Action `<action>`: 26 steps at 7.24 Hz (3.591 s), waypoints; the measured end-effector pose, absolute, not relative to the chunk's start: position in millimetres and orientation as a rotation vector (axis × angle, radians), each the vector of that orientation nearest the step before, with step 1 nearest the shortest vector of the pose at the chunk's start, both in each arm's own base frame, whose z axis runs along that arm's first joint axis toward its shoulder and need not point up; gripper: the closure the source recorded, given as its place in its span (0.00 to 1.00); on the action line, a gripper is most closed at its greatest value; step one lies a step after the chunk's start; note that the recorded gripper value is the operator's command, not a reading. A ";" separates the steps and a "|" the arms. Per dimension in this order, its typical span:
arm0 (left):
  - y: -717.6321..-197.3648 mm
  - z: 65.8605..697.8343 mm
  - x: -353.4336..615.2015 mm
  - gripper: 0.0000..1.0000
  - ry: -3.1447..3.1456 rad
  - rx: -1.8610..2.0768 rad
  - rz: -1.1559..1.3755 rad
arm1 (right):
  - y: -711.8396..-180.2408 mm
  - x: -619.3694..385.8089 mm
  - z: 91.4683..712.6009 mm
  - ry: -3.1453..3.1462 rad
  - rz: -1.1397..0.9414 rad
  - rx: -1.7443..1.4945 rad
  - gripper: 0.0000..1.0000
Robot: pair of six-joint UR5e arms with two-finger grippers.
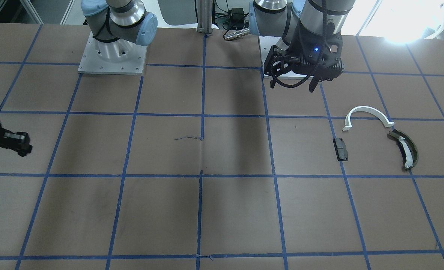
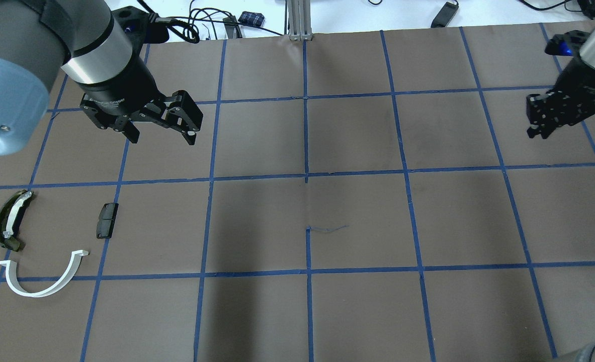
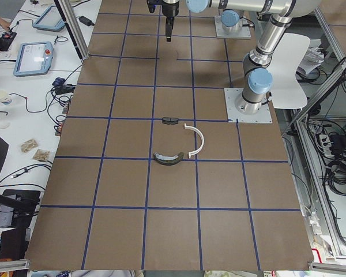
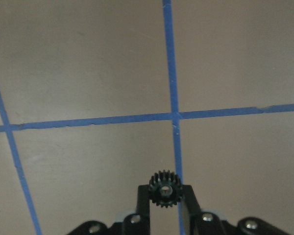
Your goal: Place bearing gear from tray to pile
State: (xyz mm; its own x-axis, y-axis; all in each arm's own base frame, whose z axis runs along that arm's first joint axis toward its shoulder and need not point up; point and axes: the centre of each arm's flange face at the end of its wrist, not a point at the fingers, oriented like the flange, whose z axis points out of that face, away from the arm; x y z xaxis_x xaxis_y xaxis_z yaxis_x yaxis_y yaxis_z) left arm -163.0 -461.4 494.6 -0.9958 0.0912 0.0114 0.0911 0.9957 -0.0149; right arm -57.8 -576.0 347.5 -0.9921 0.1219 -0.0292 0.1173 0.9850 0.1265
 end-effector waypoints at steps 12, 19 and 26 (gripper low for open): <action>-461.0 492.3 -161.4 0.00 -3.126 -0.137 0.015 | -562.2 332.9 225.8 2.828 0.048 0.977 0.00; -466.3 485.5 -178.7 0.00 -3.088 -0.141 0.005 | -582.8 6.5 369.0 3.188 -0.009 0.356 0.00; -546.0 333.2 -330.2 0.00 -3.004 -0.189 0.092 | -562.5 -411.6 243.7 3.176 -0.129 -0.167 0.05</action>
State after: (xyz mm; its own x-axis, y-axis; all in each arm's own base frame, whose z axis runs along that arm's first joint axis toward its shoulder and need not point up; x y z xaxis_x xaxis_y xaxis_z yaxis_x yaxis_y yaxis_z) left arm -330.2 -546.0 333.2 -0.9837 0.1287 0.1256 0.1208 0.9903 -0.0689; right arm -411.6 -562.5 243.7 -0.9937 -0.1027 0.0457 -0.1061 0.9912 -0.0789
